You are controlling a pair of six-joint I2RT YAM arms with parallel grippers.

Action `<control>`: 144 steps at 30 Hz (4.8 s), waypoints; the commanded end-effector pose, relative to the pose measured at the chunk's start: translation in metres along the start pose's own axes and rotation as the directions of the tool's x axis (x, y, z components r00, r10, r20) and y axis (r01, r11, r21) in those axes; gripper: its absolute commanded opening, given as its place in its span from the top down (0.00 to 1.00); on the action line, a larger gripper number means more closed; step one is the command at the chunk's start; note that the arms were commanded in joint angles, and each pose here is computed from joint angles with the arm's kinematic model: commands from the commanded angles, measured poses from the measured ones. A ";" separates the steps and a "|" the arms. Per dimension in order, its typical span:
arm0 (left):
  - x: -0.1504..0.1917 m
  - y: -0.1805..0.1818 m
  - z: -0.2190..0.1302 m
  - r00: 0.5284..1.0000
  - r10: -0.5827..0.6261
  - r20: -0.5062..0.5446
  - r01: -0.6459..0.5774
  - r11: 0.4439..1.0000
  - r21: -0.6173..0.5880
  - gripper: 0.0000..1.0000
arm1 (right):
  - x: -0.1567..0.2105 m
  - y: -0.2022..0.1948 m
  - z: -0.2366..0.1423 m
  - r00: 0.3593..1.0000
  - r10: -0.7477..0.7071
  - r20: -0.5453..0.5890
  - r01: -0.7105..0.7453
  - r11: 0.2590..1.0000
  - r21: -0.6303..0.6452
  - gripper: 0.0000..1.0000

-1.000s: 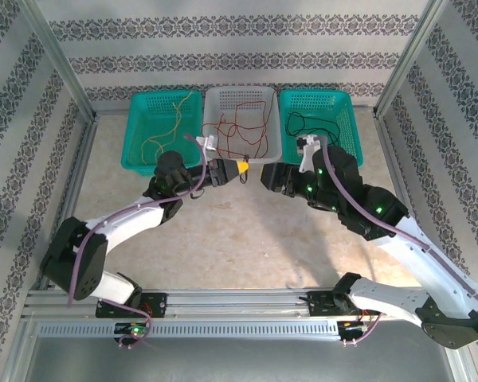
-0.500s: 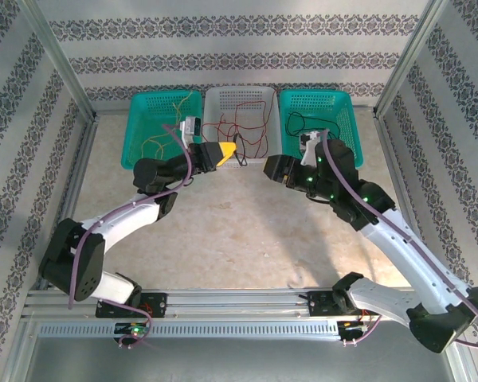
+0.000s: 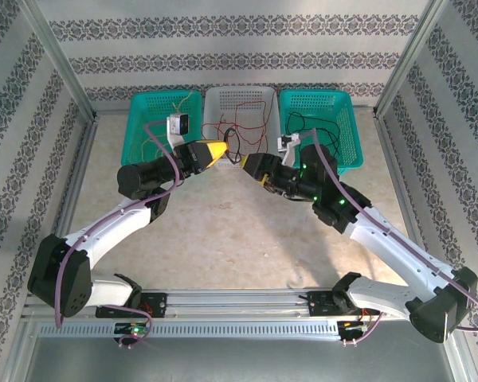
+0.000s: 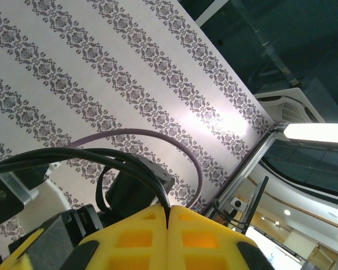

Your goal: Untangle the cables

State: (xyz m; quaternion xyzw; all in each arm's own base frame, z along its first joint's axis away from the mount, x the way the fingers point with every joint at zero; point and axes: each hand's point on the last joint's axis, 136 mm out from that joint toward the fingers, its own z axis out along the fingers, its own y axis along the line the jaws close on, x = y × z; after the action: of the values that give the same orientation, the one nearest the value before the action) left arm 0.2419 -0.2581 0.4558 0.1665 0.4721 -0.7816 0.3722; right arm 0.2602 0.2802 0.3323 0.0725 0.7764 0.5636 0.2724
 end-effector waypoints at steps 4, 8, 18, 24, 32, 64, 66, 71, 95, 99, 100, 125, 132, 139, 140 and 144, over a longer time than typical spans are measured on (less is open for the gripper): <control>0.006 -0.031 0.003 0.993 0.118 -0.023 -0.116 0.990 0.084 1.00 | -0.011 0.033 -0.008 0.990 0.047 0.132 -0.029 0.991 -0.132 0.45; 0.007 -0.030 0.001 0.992 0.127 -0.015 -0.126 0.989 0.080 1.00 | -0.019 0.028 -0.016 0.973 0.108 0.202 -0.077 0.985 -0.157 0.43; 0.005 -0.037 0.001 0.987 0.162 -0.002 -0.161 0.983 0.088 1.00 | -0.012 0.044 0.000 0.978 0.139 0.155 -0.103 0.970 -0.220 0.52; 0.007 -0.036 -0.001 0.986 0.165 -0.002 -0.164 0.983 0.084 1.00 | -0.010 0.052 0.005 0.981 0.140 0.135 -0.103 0.962 -0.251 0.63; 0.008 -0.030 -0.001 0.989 0.146 -0.006 -0.145 0.987 0.075 1.00 | -0.019 0.058 -0.013 0.981 0.031 0.189 0.007 0.979 -0.202 0.46; 0.001 0.074 -0.088 0.966 0.240 -0.101 -0.248 0.733 -0.634 0.33 | -0.058 -0.005 -0.039 0.921 -0.390 -0.014 0.355 0.822 0.445 1.00; -0.007 0.063 -0.081 0.955 0.275 -0.109 -0.281 0.729 -0.624 0.33 | -0.057 -0.008 -0.040 0.904 -0.425 -0.051 0.394 0.777 0.491 1.00; 0.000 0.046 -0.045 0.949 0.258 -0.182 -0.315 0.813 -0.489 0.37 | -0.053 -0.002 -0.038 0.883 -0.462 -0.086 0.438 0.743 0.506 1.00; 0.051 0.063 0.004 0.912 0.192 -0.363 -0.347 0.832 -0.432 1.00 | -0.039 -0.009 -0.022 0.849 -0.504 -0.160 0.503 0.677 0.537 0.95; 0.042 0.045 0.004 0.916 0.236 -0.324 -0.357 0.847 -0.394 1.00 | -0.061 -0.053 -0.051 0.860 -0.490 -0.143 0.447 0.587 0.675 0.38; 0.040 0.044 0.002 0.921 0.229 -0.314 -0.345 0.853 -0.391 1.00 | -0.070 -0.072 -0.062 0.882 -0.453 -0.131 0.400 0.572 0.716 0.37; 0.044 0.026 -0.013 0.919 0.171 -0.356 -0.266 0.934 -0.238 1.00 | -0.011 0.026 -0.044 0.733 -0.671 -0.115 0.680 0.717 0.155 0.31; 0.040 -0.003 -0.002 0.926 0.173 -0.335 -0.224 0.967 -0.120 1.00 | -0.018 0.007 -0.022 0.712 -0.685 -0.153 0.701 0.683 0.207 0.27; 0.037 -0.013 0.001 0.929 0.170 -0.329 -0.211 0.973 -0.090 1.00 | -0.022 0.010 -0.004 0.715 -0.683 -0.149 0.699 0.694 0.174 0.51; 0.037 -0.013 0.000 0.929 0.172 -0.329 -0.214 0.972 -0.096 1.00 | -0.024 0.012 -0.005 0.715 -0.685 -0.140 0.699 0.693 0.176 0.59; 0.036 -0.003 -0.005 0.929 0.185 -0.321 -0.240 0.960 -0.142 1.00 | -0.034 0.008 -0.014 0.711 -0.695 -0.107 0.697 0.676 0.238 0.77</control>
State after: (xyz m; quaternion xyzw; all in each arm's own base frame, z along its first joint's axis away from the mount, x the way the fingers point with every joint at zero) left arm 0.2169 -0.2750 0.4191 0.2881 0.5859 -0.6676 0.3577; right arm 0.2754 0.2667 0.3351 -0.2059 0.8293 0.3176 0.4112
